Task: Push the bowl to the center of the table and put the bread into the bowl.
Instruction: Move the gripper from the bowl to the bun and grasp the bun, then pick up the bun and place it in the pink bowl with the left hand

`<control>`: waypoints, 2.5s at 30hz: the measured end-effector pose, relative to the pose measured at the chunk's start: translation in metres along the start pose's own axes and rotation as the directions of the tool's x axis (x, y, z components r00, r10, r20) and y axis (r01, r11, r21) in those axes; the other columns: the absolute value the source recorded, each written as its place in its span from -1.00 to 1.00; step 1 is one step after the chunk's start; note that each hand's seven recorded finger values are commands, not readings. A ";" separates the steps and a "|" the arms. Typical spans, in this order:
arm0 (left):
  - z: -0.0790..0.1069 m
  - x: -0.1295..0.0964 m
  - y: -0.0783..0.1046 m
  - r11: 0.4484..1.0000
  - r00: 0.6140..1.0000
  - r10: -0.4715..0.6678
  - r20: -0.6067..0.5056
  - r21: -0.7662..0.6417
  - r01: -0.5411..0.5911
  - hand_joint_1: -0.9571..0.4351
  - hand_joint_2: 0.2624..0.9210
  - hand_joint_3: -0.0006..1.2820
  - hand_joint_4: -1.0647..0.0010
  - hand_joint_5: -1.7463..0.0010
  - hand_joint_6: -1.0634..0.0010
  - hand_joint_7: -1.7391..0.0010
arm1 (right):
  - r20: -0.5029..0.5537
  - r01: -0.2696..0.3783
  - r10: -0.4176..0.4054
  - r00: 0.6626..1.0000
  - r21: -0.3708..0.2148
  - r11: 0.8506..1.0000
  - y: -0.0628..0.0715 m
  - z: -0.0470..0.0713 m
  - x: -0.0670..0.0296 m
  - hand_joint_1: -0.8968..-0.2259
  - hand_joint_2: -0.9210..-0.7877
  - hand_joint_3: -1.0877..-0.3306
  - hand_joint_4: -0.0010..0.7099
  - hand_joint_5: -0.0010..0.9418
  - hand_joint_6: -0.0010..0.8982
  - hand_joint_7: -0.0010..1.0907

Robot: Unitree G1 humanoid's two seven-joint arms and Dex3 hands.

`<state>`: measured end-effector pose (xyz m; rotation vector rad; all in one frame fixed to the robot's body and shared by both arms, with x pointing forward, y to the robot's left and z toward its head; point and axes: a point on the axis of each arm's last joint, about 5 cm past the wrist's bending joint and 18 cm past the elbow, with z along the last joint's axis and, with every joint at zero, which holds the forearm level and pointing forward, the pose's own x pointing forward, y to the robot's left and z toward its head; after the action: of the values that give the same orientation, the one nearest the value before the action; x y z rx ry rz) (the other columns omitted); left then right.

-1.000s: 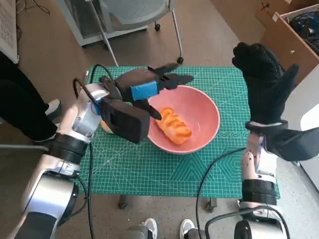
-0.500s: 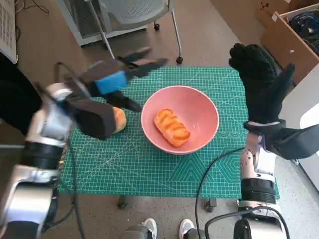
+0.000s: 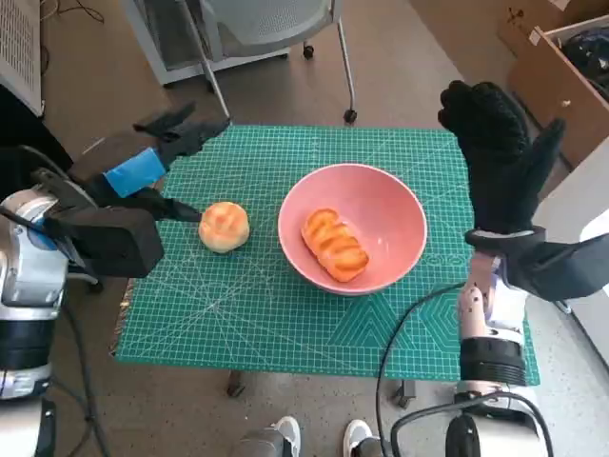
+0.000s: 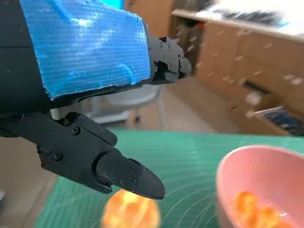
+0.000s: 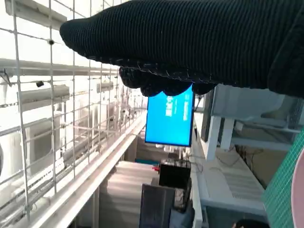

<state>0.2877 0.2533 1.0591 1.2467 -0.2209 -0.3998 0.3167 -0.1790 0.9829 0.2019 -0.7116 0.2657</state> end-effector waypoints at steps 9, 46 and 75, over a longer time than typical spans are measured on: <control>-0.004 0.002 -0.011 0.999 0.997 -0.045 -0.064 -0.001 0.045 -0.37 0.73 -1.00 0.93 0.99 0.62 0.97 | -0.012 -0.009 0.010 1.000 0.015 1.000 -0.001 -0.003 -0.0007 0.11 -1.00 0.42 0.03 -0.99 -0.44 -0.26; -0.015 0.056 -0.102 0.973 0.943 -0.227 -0.245 -0.011 0.232 -0.02 0.62 -1.00 0.79 0.97 0.42 0.94 | 0.006 -0.016 0.016 1.000 -0.011 1.000 -0.008 0.002 0.0010 0.13 -1.00 0.41 0.04 -0.99 -0.40 -0.30; -0.017 0.064 -0.107 0.964 0.961 -0.117 -0.252 0.205 0.171 0.38 1.00 -0.88 -0.20 -0.37 -0.23 -0.33 | 0.026 -0.022 0.023 0.999 -0.023 0.999 -0.008 0.006 0.0020 0.12 -1.00 0.38 0.05 -0.99 -0.42 -0.29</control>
<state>0.3338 0.2138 0.9493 1.5280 0.0331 -0.3534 0.3170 -0.1883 0.9880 0.1762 -0.7431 0.2768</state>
